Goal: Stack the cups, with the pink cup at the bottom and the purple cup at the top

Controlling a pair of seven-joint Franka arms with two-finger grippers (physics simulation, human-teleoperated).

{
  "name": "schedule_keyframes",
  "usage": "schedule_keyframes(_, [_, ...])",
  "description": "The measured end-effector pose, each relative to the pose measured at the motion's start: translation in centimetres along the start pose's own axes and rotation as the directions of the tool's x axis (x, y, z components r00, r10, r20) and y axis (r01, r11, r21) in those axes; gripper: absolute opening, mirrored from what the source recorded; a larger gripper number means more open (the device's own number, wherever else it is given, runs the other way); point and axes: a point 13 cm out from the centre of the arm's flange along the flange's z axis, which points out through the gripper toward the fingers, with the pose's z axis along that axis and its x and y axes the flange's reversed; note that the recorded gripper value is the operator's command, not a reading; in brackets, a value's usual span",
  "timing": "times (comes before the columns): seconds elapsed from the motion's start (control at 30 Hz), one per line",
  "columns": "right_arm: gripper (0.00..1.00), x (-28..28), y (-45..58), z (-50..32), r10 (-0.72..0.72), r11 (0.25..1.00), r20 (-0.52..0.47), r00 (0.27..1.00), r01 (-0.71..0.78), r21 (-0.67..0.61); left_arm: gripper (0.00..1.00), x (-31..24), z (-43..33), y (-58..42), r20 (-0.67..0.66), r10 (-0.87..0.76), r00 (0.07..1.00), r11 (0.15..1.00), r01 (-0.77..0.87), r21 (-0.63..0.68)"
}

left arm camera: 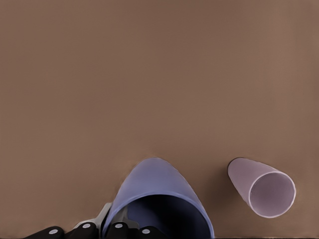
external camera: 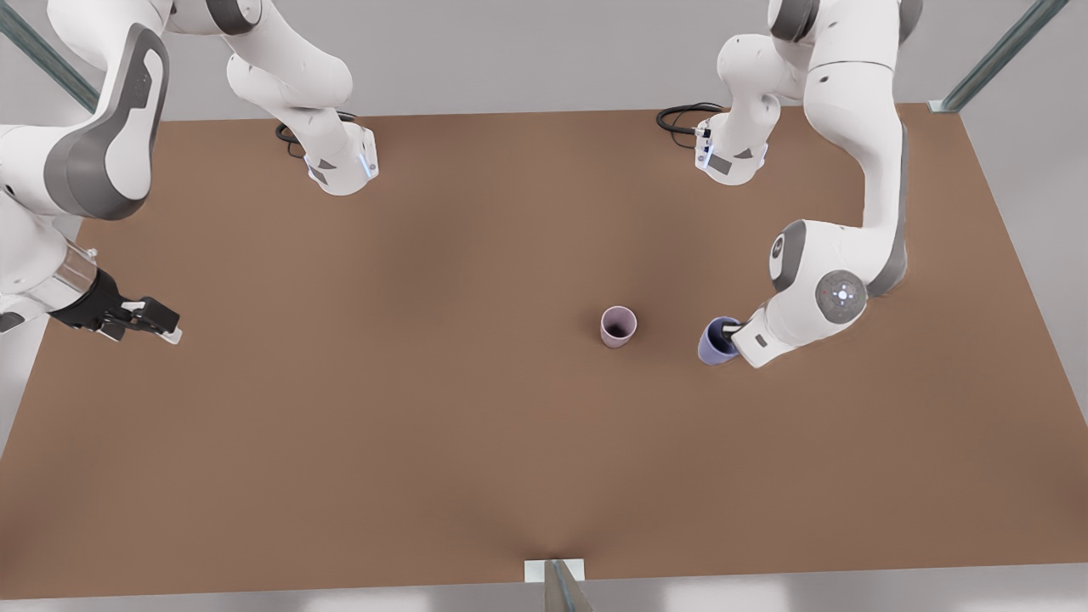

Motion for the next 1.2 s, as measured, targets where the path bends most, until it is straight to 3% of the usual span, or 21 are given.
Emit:
schedule_keyframes(0.3, [1.0, 0.6, 1.6, -1.2, -0.045, 0.999, -0.017, 0.999, 0.046, 0.023, 0.21, 6.3, 1.5, -14.6, -0.168, 0.046, 0.985, 0.999, -0.045, 0.011])
schedule_keyframes(1.2, [1.0, 0.9, 2.0, -2.2, -0.073, 0.996, -0.019, 0.997, 0.074, 0.05, 0.21, 2.7, 4.1, -16.3, -0.175, -0.26, 0.95, 0.965, 0.263, -0.006])
